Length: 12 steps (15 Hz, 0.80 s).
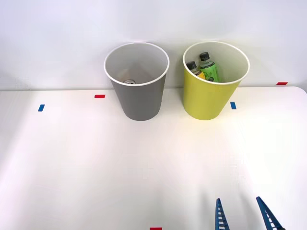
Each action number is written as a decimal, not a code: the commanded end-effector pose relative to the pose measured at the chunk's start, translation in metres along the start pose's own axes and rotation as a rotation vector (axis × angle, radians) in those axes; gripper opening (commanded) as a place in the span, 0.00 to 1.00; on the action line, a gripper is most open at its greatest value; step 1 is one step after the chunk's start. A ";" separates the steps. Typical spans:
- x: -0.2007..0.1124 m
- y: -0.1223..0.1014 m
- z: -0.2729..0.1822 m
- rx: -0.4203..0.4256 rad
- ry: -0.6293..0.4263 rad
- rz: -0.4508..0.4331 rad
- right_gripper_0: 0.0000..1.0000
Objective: Put cans in the gray bin, plastic bottles in the light green bin
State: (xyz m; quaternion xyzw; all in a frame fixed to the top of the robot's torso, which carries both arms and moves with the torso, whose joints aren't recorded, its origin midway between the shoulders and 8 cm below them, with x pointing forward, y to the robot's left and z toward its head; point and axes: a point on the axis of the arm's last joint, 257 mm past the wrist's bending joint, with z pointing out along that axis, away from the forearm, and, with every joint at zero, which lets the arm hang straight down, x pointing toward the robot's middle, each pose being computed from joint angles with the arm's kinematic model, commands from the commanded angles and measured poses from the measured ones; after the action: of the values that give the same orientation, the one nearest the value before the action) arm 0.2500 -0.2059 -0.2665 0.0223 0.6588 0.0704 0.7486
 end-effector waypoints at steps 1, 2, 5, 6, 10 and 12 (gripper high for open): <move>0.000 0.000 0.000 0.000 0.000 0.000 1.00; 0.000 0.000 0.000 0.000 0.000 0.000 1.00; 0.000 0.000 0.000 0.000 0.000 0.000 1.00; 0.000 0.000 0.000 0.000 0.000 0.000 1.00; 0.000 0.000 0.000 0.000 0.000 0.000 1.00; 0.000 0.000 0.000 0.000 0.000 0.000 1.00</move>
State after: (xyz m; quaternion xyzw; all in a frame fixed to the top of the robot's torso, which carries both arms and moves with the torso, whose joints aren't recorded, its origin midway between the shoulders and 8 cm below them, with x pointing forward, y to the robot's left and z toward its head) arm 0.2500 -0.2059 -0.2665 0.0223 0.6589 0.0704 0.7486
